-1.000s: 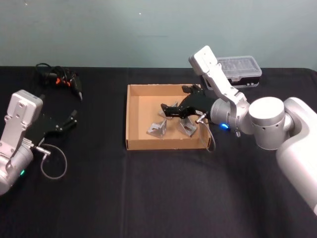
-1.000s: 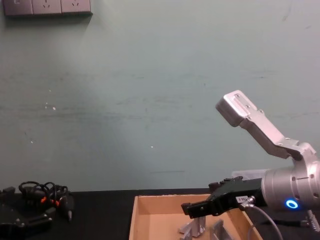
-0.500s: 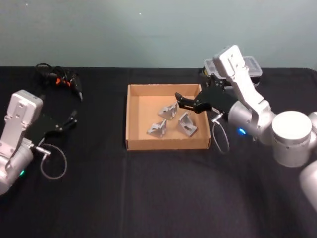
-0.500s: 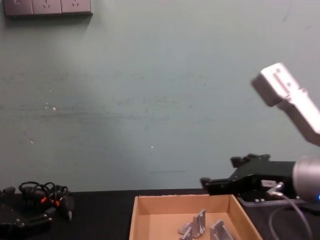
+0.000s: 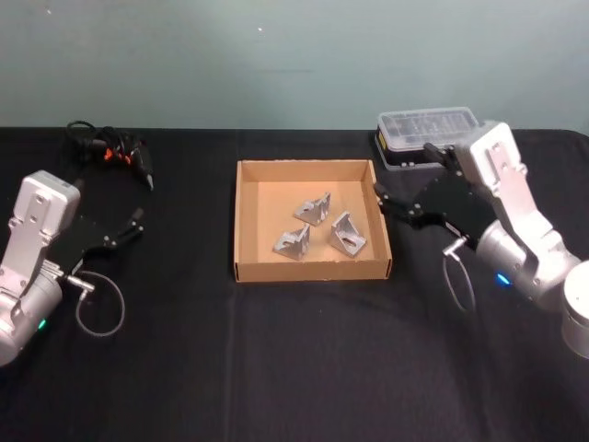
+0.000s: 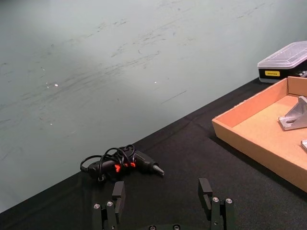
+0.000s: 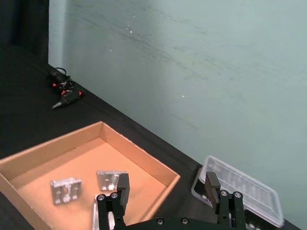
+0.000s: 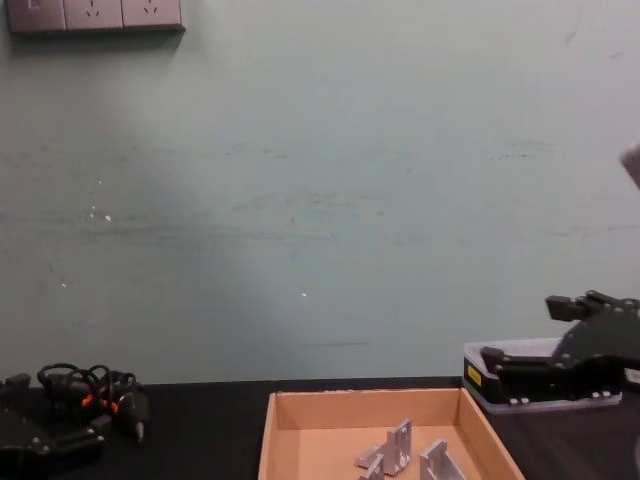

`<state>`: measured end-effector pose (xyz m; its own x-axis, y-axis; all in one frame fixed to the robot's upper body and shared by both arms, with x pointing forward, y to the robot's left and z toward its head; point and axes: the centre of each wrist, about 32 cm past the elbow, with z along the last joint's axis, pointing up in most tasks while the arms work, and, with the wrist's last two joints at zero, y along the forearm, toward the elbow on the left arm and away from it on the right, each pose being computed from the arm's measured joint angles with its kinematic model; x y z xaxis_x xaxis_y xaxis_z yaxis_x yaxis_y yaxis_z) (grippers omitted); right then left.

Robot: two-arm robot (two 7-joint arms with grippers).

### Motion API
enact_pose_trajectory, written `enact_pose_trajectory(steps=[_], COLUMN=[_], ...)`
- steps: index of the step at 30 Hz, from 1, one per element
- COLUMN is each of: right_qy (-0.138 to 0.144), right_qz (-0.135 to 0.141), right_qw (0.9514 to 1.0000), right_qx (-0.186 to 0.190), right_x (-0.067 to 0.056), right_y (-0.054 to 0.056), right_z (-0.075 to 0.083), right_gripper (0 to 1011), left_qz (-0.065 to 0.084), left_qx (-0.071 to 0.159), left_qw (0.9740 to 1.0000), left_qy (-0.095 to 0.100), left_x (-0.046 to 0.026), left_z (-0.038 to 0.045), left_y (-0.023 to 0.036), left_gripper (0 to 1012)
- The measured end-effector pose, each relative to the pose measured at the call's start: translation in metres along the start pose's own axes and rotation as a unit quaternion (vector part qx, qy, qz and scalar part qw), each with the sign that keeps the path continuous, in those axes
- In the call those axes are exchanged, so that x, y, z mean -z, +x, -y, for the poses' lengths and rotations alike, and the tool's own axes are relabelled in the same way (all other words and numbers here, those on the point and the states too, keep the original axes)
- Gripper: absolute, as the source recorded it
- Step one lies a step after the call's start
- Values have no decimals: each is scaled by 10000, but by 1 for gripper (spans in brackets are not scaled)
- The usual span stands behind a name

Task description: Use one hand to pick up the angle iron from the table and place it into the box.

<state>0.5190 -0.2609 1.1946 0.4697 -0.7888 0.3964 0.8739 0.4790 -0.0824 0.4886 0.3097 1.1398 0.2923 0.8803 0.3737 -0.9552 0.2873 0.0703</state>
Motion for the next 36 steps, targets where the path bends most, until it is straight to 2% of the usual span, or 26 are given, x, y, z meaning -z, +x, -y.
enact_pose_trajectory(steps=[7,17,36], right_qy=[26,26,28], right_qz=[164,294,267], right_qw=[9996,9988,9989], right_qx=[210,401,383], right_x=[132,308,295], right_y=[-21,-60,-60], right_z=[195,293,283], right_gripper=[1003,1003,1003], left_qz=[0,0,0], left_qx=[0,0,0], left_qw=[10000,10000,10000], left_qy=[0,0,0], left_x=[0,0,0], left_z=[0,0,0], left_y=[0,0,0], left_gripper=[1000,1000,1000])
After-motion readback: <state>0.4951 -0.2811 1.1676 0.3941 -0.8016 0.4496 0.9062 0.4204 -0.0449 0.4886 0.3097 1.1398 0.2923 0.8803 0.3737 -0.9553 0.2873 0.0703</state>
